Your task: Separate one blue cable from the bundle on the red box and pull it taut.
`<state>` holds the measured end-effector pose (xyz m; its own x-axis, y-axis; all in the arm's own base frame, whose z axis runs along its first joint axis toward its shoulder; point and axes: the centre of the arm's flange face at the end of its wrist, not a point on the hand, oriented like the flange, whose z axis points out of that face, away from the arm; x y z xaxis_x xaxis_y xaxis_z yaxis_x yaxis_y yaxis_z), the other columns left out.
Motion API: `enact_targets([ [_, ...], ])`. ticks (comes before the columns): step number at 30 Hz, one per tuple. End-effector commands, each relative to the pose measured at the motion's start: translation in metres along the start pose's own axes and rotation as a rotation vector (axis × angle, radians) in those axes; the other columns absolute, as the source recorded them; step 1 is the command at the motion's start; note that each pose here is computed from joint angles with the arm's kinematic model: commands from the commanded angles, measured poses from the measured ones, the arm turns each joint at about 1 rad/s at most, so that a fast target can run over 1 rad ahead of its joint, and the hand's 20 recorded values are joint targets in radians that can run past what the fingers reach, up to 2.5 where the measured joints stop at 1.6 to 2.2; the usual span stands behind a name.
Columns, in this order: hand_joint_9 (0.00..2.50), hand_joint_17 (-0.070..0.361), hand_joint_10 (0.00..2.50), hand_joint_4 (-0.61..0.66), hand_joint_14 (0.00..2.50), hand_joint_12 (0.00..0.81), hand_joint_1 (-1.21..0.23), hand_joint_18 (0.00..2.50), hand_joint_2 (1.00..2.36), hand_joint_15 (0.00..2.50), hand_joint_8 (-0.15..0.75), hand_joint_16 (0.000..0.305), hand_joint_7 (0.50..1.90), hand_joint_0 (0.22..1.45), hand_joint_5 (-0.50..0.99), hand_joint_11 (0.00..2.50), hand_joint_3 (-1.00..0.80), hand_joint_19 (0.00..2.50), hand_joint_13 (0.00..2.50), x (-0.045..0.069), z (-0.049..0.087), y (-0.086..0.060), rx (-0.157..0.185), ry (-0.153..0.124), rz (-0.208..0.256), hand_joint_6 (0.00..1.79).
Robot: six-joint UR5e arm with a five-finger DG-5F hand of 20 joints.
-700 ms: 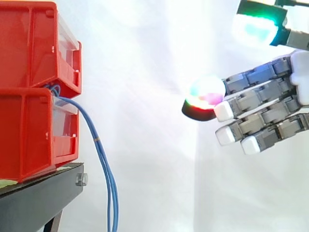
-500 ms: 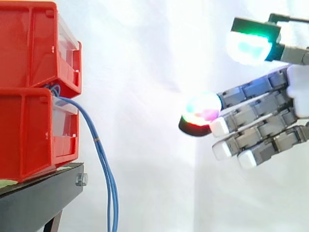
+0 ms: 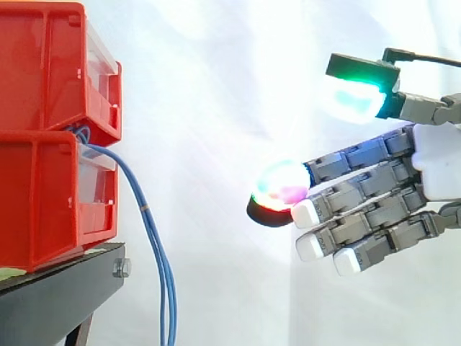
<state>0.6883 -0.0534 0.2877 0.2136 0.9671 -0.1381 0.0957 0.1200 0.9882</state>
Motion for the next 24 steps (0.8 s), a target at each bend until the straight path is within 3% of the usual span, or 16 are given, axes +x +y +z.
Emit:
enact_targets([
  [1, 0.54, 0.104, 0.01, 0.21, 0.01, 0.360, -0.46, 0.53, 1.00, 0.33, 0.215, 0.046, 0.83, 0.50, -0.21, 0.19, -0.43, 0.38, 0.48, 0.000, 0.001, 0.001, -0.008, -0.008, -0.015, 0.50],
  [4, 0.54, 0.104, 0.01, 0.21, 0.01, 0.360, -0.46, 0.53, 1.01, 0.34, 0.215, 0.046, 0.84, 0.50, -0.21, 0.19, -0.43, 0.37, 0.48, 0.001, 0.002, 0.001, -0.014, -0.020, -0.036, 0.50],
  [5, 0.54, 0.104, 0.01, 0.21, 0.01, 0.360, -0.46, 0.53, 1.00, 0.34, 0.214, 0.046, 0.84, 0.50, -0.21, 0.20, -0.43, 0.37, 0.48, 0.003, 0.005, -0.011, 0.001, -0.021, -0.047, 0.50],
  [7, 0.54, 0.104, 0.01, 0.21, 0.01, 0.361, -0.46, 0.53, 1.01, 0.33, 0.215, 0.046, 0.84, 0.50, -0.21, 0.19, -0.43, 0.38, 0.48, 0.005, 0.007, -0.016, 0.001, -0.020, -0.045, 0.50],
  [8, 0.54, 0.104, 0.01, 0.21, 0.01, 0.360, -0.47, 0.53, 1.00, 0.34, 0.214, 0.046, 0.84, 0.50, -0.21, 0.20, -0.43, 0.37, 0.48, 0.007, 0.012, -0.030, 0.008, -0.022, -0.047, 0.50],
  [10, 0.54, 0.103, 0.01, 0.21, 0.01, 0.360, -0.47, 0.52, 1.01, 0.33, 0.213, 0.046, 0.83, 0.50, -0.21, 0.20, -0.43, 0.37, 0.47, 0.008, 0.016, -0.035, -0.002, -0.025, -0.038, 0.50],
  [11, 0.54, 0.103, 0.01, 0.21, 0.01, 0.359, -0.48, 0.52, 1.00, 0.33, 0.213, 0.046, 0.84, 0.50, -0.21, 0.20, -0.43, 0.37, 0.47, 0.009, 0.026, -0.048, -0.019, -0.033, -0.026, 0.50],
  [15, 0.56, 0.102, 0.01, 0.22, 0.01, 0.355, -0.49, 0.52, 1.01, 0.34, 0.214, 0.045, 0.84, 0.50, -0.21, 0.21, -0.43, 0.37, 0.47, 0.010, 0.042, -0.052, -0.063, -0.045, -0.007, 0.50],
  [22, 0.61, 0.100, 0.01, 0.23, 0.01, 0.353, -0.50, 0.52, 1.01, 0.34, 0.212, 0.045, 0.84, 0.51, -0.19, 0.22, -0.43, 0.36, 0.49, 0.014, 0.054, -0.055, -0.084, -0.064, -0.055, 0.50],
  [24, 0.61, 0.100, 0.01, 0.23, 0.01, 0.352, -0.51, 0.52, 1.01, 0.34, 0.211, 0.044, 0.85, 0.51, -0.19, 0.22, -0.43, 0.36, 0.49, 0.016, 0.062, -0.052, -0.104, -0.076, -0.057, 0.50],
])
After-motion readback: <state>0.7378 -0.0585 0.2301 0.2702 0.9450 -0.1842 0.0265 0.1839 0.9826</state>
